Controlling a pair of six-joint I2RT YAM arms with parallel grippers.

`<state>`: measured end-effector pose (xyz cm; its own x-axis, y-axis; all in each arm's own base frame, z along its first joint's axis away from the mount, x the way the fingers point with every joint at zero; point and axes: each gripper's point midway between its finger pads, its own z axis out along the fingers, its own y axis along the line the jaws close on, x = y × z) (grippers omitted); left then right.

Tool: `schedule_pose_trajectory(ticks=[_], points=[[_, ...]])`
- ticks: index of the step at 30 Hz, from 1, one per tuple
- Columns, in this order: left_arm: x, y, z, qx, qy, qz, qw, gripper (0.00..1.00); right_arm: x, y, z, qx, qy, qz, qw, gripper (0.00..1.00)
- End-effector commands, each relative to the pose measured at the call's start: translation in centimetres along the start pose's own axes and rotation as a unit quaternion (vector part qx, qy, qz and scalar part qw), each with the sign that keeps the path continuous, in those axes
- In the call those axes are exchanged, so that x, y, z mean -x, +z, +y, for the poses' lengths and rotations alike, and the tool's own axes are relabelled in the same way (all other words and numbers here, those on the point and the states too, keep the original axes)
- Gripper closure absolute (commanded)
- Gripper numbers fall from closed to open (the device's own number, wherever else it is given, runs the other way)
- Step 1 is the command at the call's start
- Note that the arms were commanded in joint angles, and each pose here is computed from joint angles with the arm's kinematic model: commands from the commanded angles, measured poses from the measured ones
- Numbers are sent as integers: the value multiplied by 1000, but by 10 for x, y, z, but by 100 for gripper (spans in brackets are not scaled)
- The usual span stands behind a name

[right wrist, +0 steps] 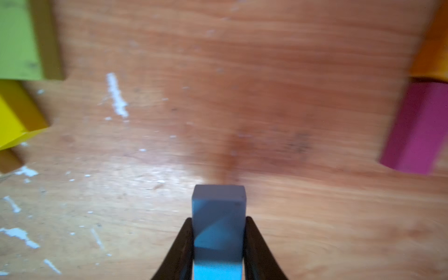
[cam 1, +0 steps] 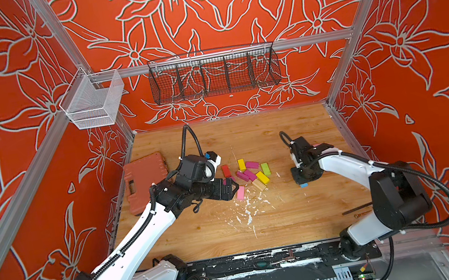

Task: Assemble the number 7 with building blocks
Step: Pick up the building block from the center of the board, then assemble the building block at the center of the board.

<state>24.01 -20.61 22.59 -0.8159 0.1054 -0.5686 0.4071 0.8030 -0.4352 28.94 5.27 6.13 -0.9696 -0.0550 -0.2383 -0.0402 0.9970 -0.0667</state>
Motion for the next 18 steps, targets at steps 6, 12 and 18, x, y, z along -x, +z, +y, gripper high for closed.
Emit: schedule_pose_trajectory(ticks=[6, 12, 18], points=[[10, -2, -3, -14, 5, -17, 1000, 2, 10, -3, -56, -12, 51, -29, 998, 68], [16, -2, -3, -28, -5, -22, 999, 2, 10, 7, -85, -70, 45, -49, 995, 69], [19, -1, -4, -46, -14, -31, 998, 2, 9, 9, -96, -70, 51, -50, 995, 69]])
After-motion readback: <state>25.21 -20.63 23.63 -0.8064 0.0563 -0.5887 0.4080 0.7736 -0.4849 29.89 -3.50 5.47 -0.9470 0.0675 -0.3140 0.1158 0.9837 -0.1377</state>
